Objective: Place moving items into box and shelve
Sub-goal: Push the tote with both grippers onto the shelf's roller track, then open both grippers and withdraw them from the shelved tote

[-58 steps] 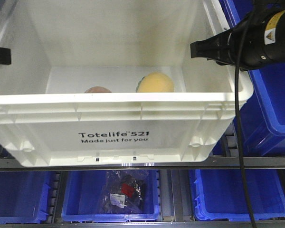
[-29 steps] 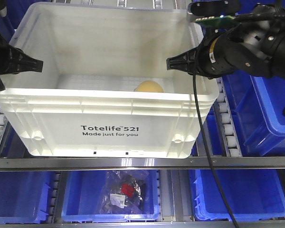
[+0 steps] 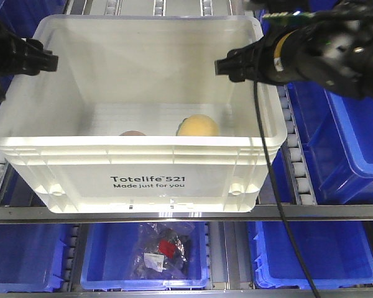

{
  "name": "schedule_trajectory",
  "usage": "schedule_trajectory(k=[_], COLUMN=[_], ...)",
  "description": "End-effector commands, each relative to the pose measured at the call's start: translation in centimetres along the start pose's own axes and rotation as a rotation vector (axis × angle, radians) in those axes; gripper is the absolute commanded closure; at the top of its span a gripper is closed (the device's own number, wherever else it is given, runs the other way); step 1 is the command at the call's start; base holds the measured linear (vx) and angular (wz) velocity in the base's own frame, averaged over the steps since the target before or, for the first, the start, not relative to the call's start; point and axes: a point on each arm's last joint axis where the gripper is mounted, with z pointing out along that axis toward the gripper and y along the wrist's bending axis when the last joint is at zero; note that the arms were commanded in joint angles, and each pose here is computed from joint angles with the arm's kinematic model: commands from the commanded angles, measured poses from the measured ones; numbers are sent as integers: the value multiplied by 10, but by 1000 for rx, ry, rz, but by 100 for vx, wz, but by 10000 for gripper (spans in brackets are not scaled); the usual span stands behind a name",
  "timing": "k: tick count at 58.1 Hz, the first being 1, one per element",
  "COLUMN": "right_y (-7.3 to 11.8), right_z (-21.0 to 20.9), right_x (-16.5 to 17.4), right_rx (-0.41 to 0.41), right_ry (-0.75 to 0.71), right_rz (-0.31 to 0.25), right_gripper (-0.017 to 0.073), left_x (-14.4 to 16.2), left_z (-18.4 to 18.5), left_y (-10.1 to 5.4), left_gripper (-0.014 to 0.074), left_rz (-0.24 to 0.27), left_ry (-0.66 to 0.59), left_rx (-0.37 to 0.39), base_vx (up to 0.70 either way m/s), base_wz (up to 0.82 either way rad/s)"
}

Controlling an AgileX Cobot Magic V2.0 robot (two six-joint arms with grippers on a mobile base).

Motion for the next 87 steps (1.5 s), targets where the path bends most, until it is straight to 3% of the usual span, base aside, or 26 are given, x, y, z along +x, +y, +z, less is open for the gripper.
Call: schedule_trajectory(k=[1,11,20,30,43,54,67,87], right_y=[-13,-22,-39,-58,-80,-88,-86,-83], right_z=[-46,-89,-125,-158,-185,-194,-197,-197], right_x=[-25,-7,30,76,133,155,160,161], right_rx=[-41,-144,-178,-199,-177,-171,-206,-233], right_ry=[-144,-145,-166,-158,-115,-109,-86,-81], right_rz=[-3,-80,-136,-124,-104,-102,-216,-211], right_gripper=[-3,7,17,30,77,143,312,581], left_x=[-18,-5,22,65,121,143,145,145], left_z=[-36,-80,-119,-144,-162,-168,-169,-169], left_y=[7,13,9,2,1,0,0,0], left_gripper=[23,23,23,23,23,41,216,538], left_rz=[-8,-47,-10,-14,-16,-29,-29,-28], left_ry=[-119,-62,-82,-115,-124,-145,-151,-150], left_rx=[-13,-8,75,151,151,150,149,149], base_vx=[0,0,0,0,0,0,0,0], base_wz=[0,0,0,0,0,0,0,0])
